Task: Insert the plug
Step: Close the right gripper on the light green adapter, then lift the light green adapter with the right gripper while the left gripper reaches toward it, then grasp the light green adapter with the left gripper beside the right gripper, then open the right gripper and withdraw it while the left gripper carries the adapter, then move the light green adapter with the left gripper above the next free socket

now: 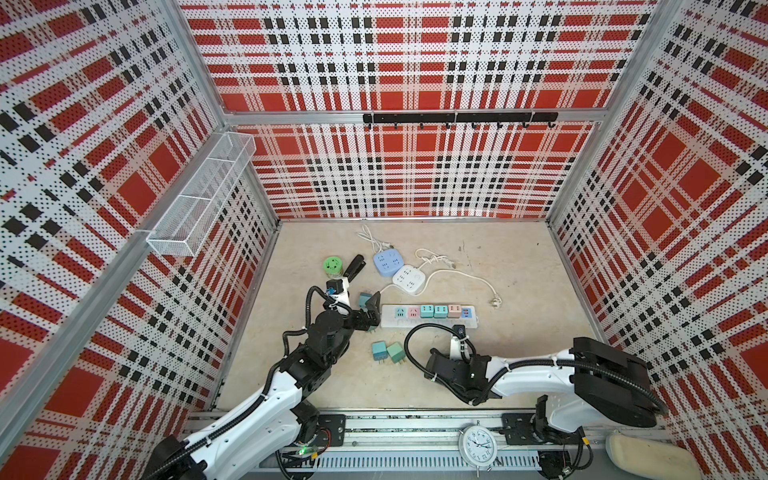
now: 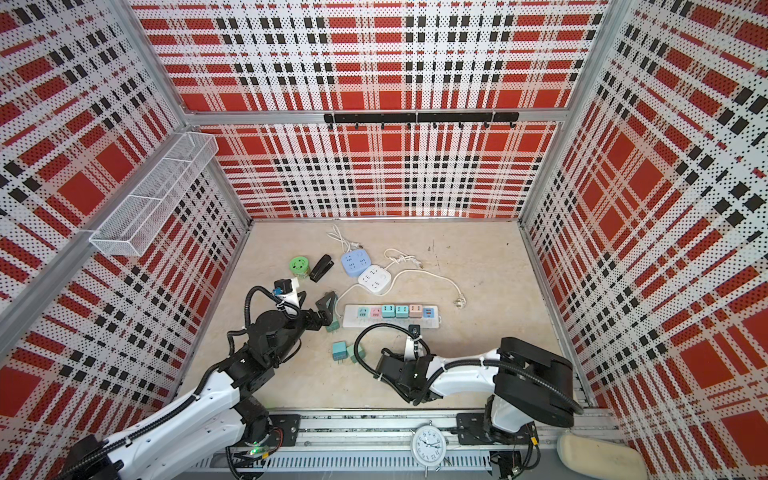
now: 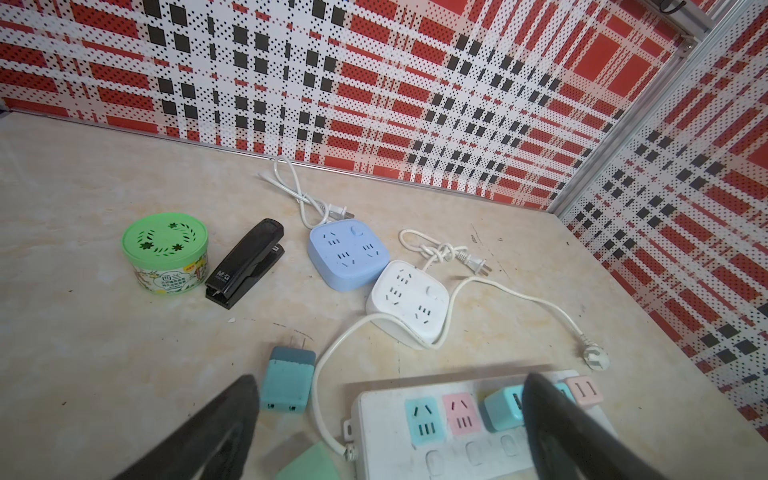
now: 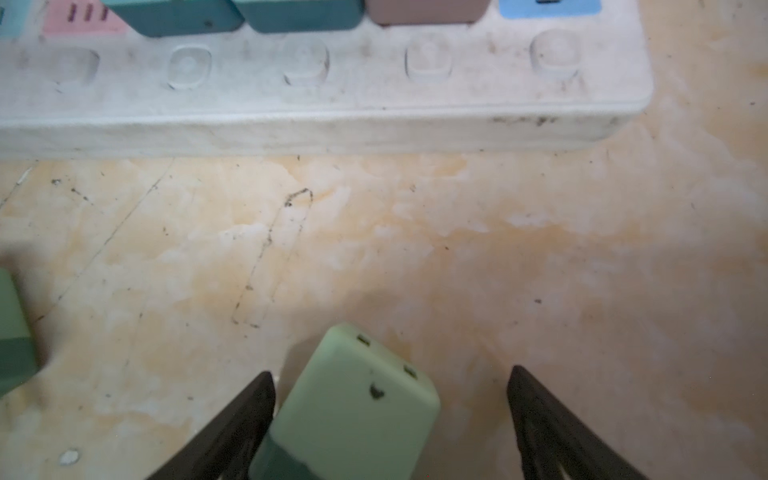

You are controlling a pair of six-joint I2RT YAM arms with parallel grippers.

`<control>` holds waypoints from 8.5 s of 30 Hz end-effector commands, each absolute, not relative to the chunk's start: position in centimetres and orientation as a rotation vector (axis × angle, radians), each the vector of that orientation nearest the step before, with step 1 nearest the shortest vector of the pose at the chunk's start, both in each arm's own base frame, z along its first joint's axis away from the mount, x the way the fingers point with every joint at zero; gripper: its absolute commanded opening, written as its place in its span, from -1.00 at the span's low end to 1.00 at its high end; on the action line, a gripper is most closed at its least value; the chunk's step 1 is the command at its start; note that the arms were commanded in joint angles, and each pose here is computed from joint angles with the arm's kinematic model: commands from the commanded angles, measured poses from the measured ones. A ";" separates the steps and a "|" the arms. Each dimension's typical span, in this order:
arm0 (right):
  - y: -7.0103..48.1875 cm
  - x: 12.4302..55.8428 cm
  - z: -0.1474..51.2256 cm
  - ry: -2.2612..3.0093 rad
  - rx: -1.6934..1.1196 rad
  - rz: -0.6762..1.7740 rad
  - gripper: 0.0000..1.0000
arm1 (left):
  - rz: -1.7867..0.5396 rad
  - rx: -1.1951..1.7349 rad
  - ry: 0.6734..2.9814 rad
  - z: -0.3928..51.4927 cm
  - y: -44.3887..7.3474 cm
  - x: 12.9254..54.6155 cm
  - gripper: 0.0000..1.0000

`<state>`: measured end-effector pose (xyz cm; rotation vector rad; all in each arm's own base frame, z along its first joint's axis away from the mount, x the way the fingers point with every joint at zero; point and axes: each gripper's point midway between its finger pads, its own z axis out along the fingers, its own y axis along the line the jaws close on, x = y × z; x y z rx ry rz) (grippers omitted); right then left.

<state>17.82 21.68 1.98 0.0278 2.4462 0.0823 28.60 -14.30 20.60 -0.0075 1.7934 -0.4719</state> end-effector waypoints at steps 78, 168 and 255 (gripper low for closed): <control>20.5 19.7 17.7 1.323 -0.723 0.268 -0.94 | -0.747 0.927 1.710 22.8 -33.5 19.7 0.41; 11.8 23.4 18.6 1.499 -0.203 0.190 1.00 | -0.040 1.768 1.627 18.7 -21.5 30.5 -1.00; 11.9 24.1 18.3 1.526 -0.207 0.186 1.00 | -0.524 2.012 1.665 7.2 -29.8 29.2 -1.00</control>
